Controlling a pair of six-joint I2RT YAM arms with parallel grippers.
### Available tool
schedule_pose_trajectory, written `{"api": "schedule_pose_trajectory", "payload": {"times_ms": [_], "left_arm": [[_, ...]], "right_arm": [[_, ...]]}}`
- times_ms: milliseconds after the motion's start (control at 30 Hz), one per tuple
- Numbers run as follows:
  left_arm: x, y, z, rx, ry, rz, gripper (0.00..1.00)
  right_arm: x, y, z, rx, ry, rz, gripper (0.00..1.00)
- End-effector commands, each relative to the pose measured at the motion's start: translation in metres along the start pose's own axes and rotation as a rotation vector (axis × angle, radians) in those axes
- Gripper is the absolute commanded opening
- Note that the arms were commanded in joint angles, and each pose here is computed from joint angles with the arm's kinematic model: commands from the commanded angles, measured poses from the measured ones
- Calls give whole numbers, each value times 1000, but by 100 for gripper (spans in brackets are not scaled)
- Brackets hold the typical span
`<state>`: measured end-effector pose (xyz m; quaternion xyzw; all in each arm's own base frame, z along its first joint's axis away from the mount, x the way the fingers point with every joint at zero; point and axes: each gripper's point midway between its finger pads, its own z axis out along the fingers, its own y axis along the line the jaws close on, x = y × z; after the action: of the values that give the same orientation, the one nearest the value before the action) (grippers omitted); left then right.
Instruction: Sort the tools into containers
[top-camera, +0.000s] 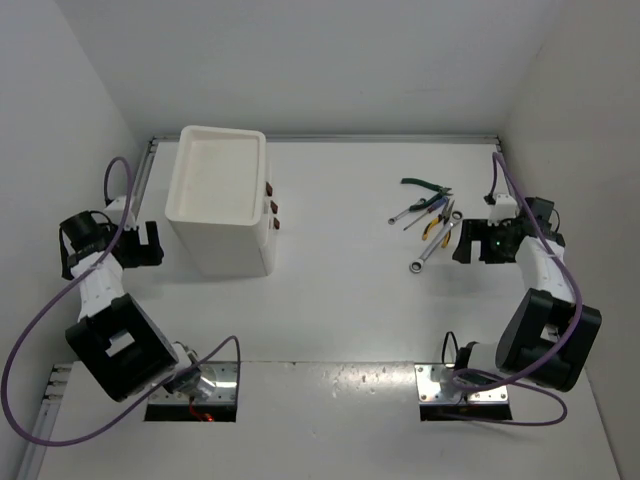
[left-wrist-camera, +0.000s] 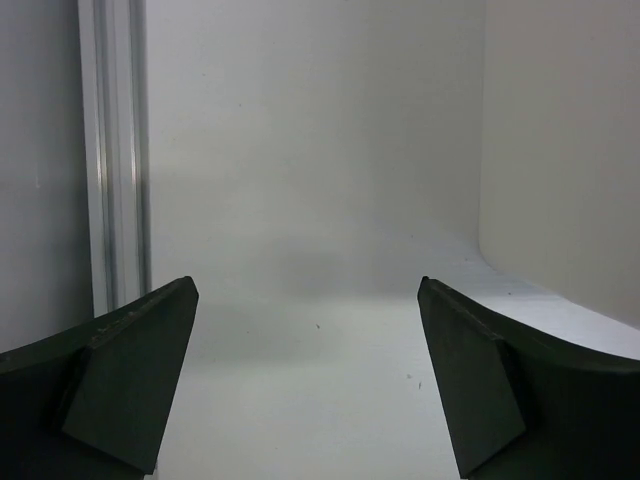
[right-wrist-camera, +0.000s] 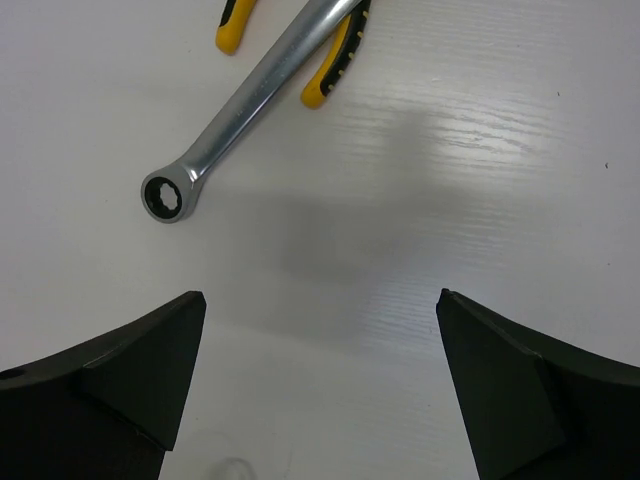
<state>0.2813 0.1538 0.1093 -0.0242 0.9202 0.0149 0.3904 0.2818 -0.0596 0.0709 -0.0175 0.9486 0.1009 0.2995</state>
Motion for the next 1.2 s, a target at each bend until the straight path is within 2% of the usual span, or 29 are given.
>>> {"api": "schedule_pose_trajectory", "payload": {"times_ms": [0, 100, 267, 400, 600, 767, 1033, 1167], "left_arm": [[-12, 7, -9, 4, -56, 7, 99], [-40, 3, -28, 54, -90, 13, 99], [-118, 1, -75, 94, -206, 49, 99], [-158, -11, -109, 136, -279, 53, 99], [-175, -26, -135, 148, -332, 70, 99], [-173, -36, -140, 189, -337, 88, 99], [-183, -90, -130, 270, -299, 180, 99], [-190, -99, -122, 252, -304, 156, 99]], "right_arm": [[-19, 2, -7, -23, -48, -30, 100], [-23, 4, -10, -29, -60, -23, 100], [-42, 16, -23, -63, -101, 6, 98], [-52, 28, -29, -113, -130, 56, 96], [-62, 63, -24, -220, -124, 134, 87], [-78, 88, -5, -262, -89, 159, 81], [-76, 82, 21, -127, -53, 205, 73], [-65, 80, 31, -50, -41, 240, 66]]}}
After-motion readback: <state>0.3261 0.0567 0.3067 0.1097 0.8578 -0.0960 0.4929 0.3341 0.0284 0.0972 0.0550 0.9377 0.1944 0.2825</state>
